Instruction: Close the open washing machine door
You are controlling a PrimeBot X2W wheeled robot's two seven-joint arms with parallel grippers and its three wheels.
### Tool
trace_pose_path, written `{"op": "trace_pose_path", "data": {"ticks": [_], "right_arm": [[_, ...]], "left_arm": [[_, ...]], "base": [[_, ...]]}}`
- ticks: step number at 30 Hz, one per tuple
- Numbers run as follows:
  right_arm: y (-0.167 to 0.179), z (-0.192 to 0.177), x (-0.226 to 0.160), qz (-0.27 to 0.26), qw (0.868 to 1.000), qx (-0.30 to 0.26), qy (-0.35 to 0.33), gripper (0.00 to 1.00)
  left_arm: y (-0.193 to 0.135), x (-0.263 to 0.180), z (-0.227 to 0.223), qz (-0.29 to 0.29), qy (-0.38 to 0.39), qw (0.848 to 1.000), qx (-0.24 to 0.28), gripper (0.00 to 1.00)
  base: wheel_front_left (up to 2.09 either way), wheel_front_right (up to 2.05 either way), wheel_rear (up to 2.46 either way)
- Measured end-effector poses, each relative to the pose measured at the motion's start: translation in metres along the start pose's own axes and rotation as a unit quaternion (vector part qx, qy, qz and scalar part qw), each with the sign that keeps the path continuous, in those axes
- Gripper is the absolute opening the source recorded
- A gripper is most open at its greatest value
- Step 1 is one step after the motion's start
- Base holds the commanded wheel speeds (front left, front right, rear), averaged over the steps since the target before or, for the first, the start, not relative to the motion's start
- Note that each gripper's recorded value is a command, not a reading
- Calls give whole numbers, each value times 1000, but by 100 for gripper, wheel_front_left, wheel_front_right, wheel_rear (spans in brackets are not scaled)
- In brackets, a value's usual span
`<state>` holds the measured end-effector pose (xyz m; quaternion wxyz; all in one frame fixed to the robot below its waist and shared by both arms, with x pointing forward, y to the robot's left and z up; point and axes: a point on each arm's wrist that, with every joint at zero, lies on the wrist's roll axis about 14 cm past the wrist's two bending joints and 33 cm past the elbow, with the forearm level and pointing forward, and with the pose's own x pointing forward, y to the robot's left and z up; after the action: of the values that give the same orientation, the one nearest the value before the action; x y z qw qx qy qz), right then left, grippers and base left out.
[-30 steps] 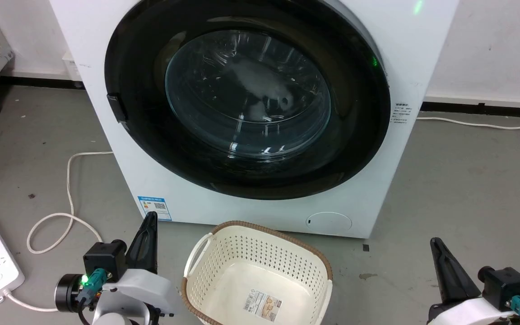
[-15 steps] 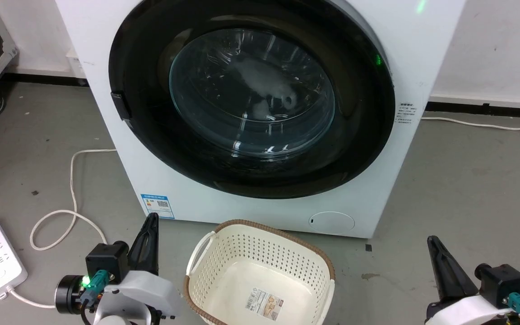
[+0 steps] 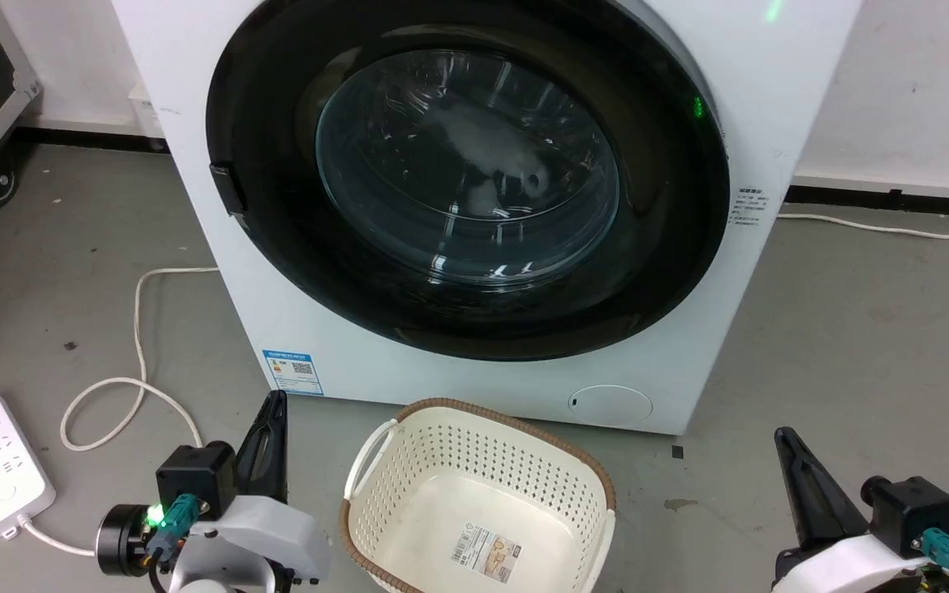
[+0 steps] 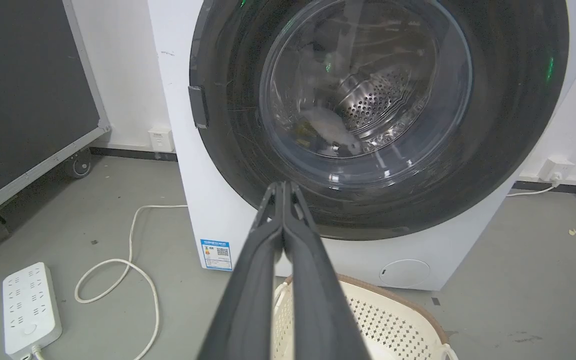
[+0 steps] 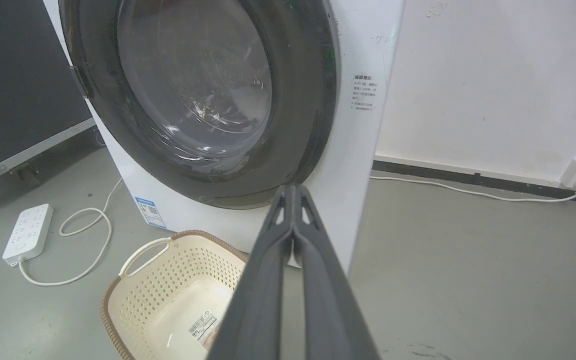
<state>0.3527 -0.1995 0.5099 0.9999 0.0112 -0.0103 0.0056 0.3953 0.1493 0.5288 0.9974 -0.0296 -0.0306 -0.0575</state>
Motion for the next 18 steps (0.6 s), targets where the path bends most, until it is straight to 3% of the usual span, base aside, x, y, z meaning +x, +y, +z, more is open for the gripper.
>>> {"op": "trace_pose_path", "data": {"ticks": [18], "right_arm": [[9,3,4,14,1000,-9,4,0]], "left_arm": [[4,-5,1,10,6,1000,9,0]], "base": [[0,0,0]]}}
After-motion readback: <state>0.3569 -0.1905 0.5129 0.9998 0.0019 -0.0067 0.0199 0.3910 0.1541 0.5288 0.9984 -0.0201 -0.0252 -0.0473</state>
